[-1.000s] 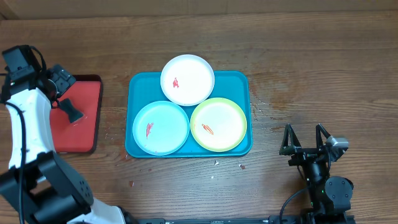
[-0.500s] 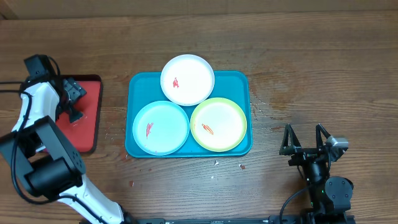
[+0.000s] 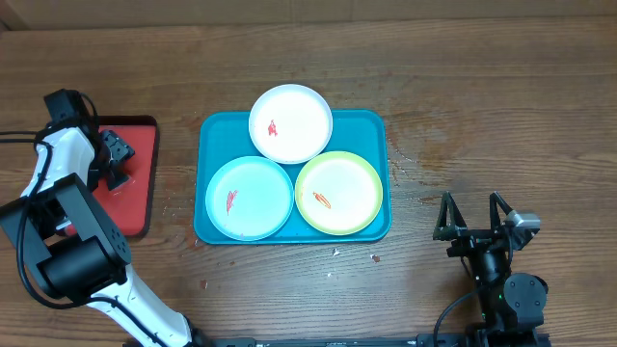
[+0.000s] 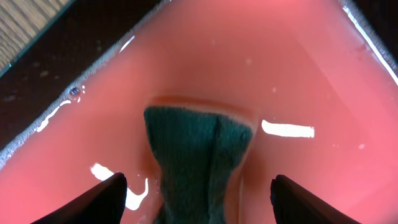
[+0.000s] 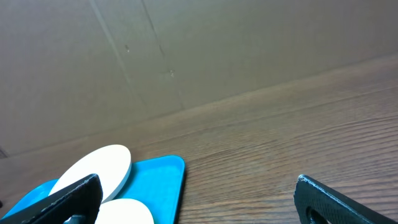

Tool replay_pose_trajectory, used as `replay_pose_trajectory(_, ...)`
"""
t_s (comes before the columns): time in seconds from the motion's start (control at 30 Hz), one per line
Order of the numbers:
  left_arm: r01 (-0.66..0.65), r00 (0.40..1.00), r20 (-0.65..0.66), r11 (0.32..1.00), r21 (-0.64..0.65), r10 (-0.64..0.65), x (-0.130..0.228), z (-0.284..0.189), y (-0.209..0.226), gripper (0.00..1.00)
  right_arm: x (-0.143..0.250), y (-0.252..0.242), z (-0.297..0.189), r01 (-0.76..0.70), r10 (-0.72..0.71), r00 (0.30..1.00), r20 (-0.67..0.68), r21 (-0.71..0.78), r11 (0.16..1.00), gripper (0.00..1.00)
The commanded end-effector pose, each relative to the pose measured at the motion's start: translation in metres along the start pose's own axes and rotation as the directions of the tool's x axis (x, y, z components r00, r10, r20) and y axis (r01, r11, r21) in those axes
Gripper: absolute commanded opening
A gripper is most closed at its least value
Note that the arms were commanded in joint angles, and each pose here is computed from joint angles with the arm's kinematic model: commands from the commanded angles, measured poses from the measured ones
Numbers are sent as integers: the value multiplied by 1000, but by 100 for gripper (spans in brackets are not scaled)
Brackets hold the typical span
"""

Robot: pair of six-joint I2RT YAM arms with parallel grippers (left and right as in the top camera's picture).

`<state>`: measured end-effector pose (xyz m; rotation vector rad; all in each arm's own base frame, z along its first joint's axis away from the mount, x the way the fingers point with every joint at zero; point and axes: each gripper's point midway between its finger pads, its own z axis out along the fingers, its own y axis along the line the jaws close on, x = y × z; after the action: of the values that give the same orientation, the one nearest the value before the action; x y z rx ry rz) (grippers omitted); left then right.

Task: Clean dirty plates on tray and stack at the side
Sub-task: 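Move the left gripper to the green sponge and grasp it, then lift the green sponge with the left gripper out of the red tray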

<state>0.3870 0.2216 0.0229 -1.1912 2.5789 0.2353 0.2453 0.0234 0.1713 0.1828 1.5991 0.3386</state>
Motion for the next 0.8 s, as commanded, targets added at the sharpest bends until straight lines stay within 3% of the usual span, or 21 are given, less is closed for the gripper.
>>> replay_pose_trajectory(0.0, -11, 1000, -28, 1000, -29, 10, 8, 10, 9, 74, 1, -1, 0, 4, -4, 1000, 6, 2, 1000, 100)
replay_pose_trajectory(0.23, -14, 999, -36, 999, -50, 12, 22, 22, 16, 77, 2, -1, 0, 4, -4, 1000, 5, 2, 1000, 100)
replay_pose_trajectory(0.43, -15, 1000, -21, 996, -91, 13, 19, 22, 23, 71, 1, -1, 0, 4, -4, 1000, 6, 2, 1000, 100)
replay_pose_trajectory(0.53, -14, 1000, -18, 996, -90, 13, 19, 22, 23, 57, 1, -1, 0, 4, -4, 1000, 6, 2, 1000, 100)
replay_pose_trajectory(0.6, -14, 1000, -19, 996, -90, 13, 19, 22, 23, 39, 1, -1, 0, 4, -4, 1000, 6, 2, 1000, 100)
replay_pose_trajectory(0.77, -44, 999, -9, 994, -102, 43, 15, 20, 25, 10, 2, -1, 0, 4, -4, 1000, 5, 3, 1000, 100)
